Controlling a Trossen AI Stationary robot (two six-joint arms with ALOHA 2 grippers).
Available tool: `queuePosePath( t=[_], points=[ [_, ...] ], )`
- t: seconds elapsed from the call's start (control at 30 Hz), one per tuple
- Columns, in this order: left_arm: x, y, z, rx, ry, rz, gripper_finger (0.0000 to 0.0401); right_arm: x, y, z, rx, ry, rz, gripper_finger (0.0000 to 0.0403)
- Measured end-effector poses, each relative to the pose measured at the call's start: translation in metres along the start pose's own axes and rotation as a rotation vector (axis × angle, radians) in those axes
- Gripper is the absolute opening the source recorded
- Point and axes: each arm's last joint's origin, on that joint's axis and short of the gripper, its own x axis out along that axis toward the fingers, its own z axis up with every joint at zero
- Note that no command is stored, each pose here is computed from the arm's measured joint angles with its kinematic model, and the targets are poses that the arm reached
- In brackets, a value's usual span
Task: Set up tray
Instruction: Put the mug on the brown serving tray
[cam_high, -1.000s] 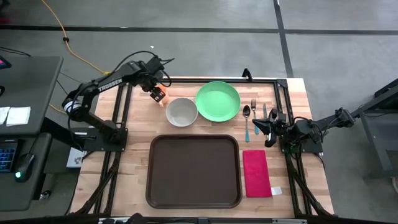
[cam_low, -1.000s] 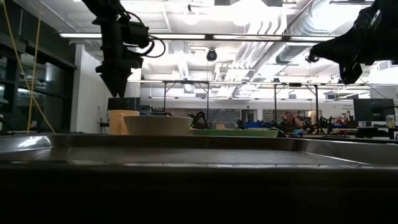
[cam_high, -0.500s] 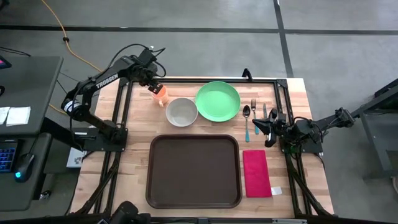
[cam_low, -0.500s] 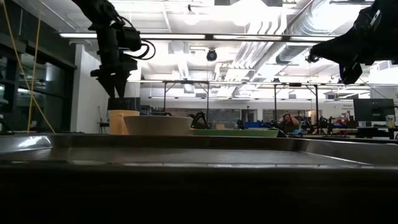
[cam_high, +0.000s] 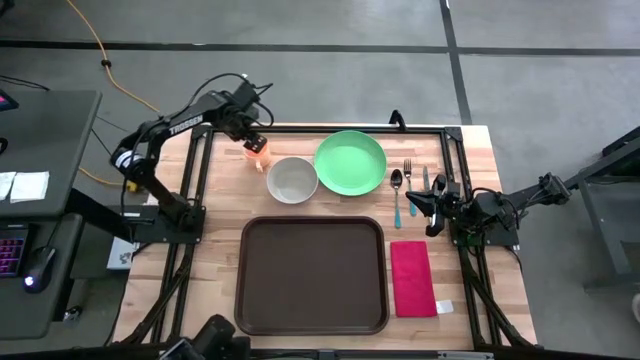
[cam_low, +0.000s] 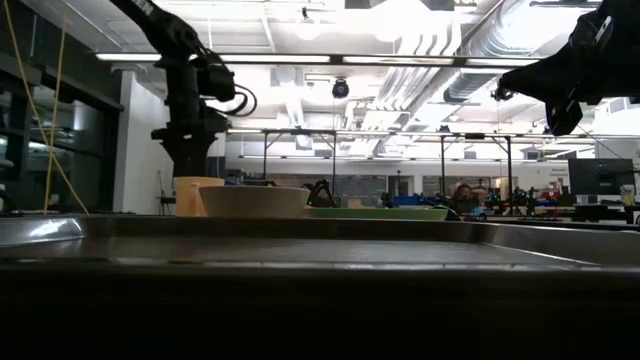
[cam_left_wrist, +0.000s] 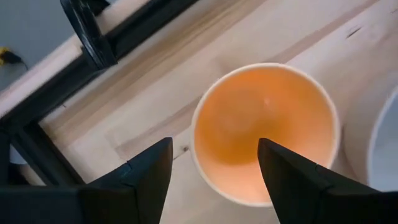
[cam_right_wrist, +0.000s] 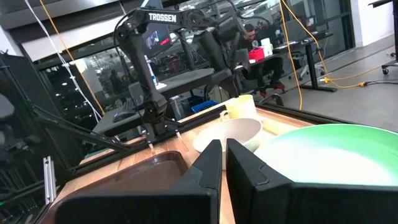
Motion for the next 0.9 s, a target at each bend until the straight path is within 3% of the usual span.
queuePosePath(
  t=[0.43,0.9],
  points=[
    [0.0102,0.0004,0.0020,0.016,0.032,0.035,0.0265,0.0000,0.0000,0.0000,0.001,0.000,0.000,0.0000],
    [0.0101,0.0017,0.0031,0.057,0.021,0.080,0.0169,0.0000,0.0000,0.0001,0.025,0.000,0.000,0.0000]
  ],
)
